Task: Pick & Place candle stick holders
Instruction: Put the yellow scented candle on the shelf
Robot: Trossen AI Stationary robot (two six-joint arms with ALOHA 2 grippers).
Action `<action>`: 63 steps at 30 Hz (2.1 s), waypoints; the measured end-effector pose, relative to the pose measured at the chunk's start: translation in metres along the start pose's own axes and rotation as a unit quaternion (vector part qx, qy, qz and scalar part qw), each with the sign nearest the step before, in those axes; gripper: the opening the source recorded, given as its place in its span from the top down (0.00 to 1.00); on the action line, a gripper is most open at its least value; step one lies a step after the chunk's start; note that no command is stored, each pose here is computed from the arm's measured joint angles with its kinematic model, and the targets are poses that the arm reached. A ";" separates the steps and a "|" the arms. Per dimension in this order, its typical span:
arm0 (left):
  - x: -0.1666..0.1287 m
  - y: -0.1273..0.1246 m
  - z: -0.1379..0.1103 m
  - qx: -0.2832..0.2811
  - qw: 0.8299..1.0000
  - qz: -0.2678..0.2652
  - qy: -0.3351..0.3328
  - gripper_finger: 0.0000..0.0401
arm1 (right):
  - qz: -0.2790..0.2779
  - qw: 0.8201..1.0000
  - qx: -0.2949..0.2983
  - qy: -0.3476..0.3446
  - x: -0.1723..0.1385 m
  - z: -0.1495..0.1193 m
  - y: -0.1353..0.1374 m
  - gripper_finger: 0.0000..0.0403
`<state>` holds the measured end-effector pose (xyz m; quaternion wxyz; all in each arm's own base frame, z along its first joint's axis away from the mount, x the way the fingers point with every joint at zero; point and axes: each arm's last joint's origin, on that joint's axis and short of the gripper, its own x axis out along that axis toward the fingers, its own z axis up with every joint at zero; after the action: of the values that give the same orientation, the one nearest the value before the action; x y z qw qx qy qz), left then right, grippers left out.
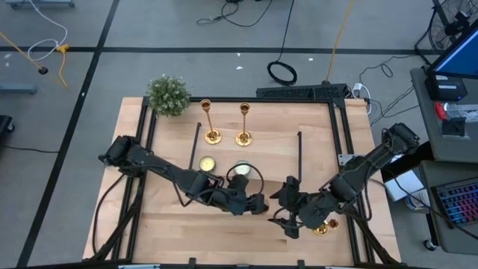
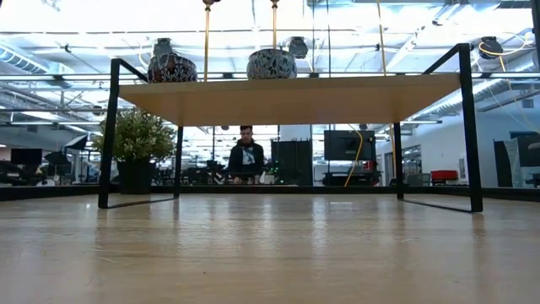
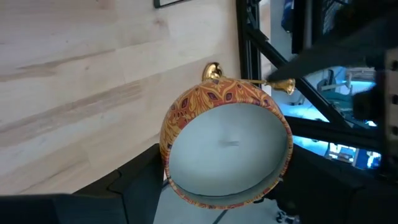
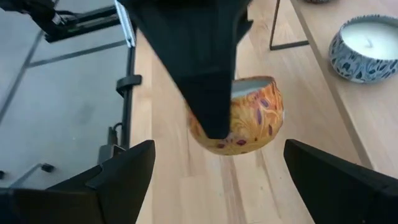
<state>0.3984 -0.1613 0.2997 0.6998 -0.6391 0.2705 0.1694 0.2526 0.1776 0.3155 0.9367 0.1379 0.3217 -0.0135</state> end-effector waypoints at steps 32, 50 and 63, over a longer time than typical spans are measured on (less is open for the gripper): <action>0.001 -0.002 0.005 0.028 1.000 -0.008 0.010 0.29 | -0.011 1.000 0.001 -0.021 0.026 0.009 -0.005 0.12; 0.001 -0.002 0.004 0.032 0.999 -0.004 0.022 0.29 | -0.006 1.000 -0.012 -0.015 0.026 0.008 -0.005 0.12; 0.001 -0.001 0.005 0.029 0.999 -0.002 0.022 0.29 | -0.006 1.000 -0.011 -0.012 0.027 0.009 -0.006 0.12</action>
<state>0.4011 -0.1567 0.3002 0.7124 -0.6226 0.2894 0.1456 0.2783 0.1713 0.3043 0.9418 0.1255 0.3114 -0.0173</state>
